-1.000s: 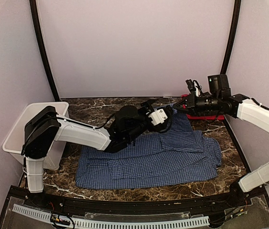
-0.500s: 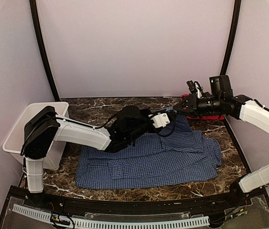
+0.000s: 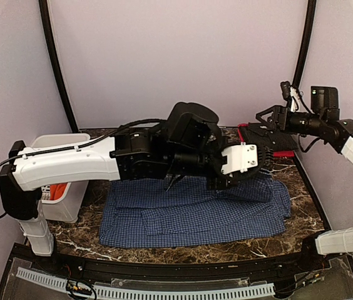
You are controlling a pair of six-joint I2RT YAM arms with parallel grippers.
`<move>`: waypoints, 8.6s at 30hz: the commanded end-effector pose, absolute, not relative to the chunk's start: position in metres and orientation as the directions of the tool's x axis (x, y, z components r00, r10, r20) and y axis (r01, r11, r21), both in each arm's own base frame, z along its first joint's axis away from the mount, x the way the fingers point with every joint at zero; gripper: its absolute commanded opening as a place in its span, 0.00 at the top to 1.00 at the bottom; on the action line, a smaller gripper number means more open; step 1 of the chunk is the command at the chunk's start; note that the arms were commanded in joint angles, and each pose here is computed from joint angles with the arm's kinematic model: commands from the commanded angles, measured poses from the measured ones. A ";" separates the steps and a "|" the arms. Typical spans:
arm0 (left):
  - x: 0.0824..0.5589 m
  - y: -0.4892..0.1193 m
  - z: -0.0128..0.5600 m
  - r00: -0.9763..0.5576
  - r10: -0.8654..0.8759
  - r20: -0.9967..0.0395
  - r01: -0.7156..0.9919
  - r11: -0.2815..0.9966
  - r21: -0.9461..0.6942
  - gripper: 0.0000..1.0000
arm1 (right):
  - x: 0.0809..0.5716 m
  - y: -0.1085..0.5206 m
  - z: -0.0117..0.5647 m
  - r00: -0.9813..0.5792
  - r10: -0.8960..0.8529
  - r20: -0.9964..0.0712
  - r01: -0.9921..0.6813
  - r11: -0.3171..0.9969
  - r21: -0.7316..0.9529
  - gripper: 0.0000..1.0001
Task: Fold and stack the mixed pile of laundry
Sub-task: Adjust the rectangle-folded shirt at the center of the board, then rotate the rectangle-folded shirt at the center of the board, then pick up the rectangle-folded shirt from the center of the board.
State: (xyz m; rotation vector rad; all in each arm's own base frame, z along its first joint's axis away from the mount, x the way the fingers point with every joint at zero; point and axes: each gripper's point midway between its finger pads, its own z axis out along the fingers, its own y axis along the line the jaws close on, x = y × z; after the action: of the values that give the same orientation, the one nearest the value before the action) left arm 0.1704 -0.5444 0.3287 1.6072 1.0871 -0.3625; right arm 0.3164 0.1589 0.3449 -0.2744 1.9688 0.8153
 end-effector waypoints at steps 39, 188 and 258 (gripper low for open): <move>0.302 -0.386 0.119 -0.788 0.133 -0.601 0.471 0.758 -0.451 1.00 | 0.345 0.163 0.246 -0.695 0.033 -0.719 -0.468 0.738 0.486 0.36; 0.362 -0.326 0.035 -0.883 0.221 -0.414 0.353 0.894 -0.277 0.55 | 0.369 0.301 0.041 -0.870 -0.332 -0.366 -0.479 0.747 0.461 0.69; 0.172 -0.261 0.020 -0.988 0.028 -0.152 0.120 0.760 -0.639 0.88 | 0.162 0.296 0.018 -0.975 -0.224 -0.008 -0.141 0.589 0.795 1.00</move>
State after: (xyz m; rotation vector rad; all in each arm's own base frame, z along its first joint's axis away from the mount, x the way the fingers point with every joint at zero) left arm 0.1874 -0.2656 0.0224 0.1217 2.7962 -1.0490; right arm 0.1735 0.3008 0.0197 -0.3338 2.8697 1.4220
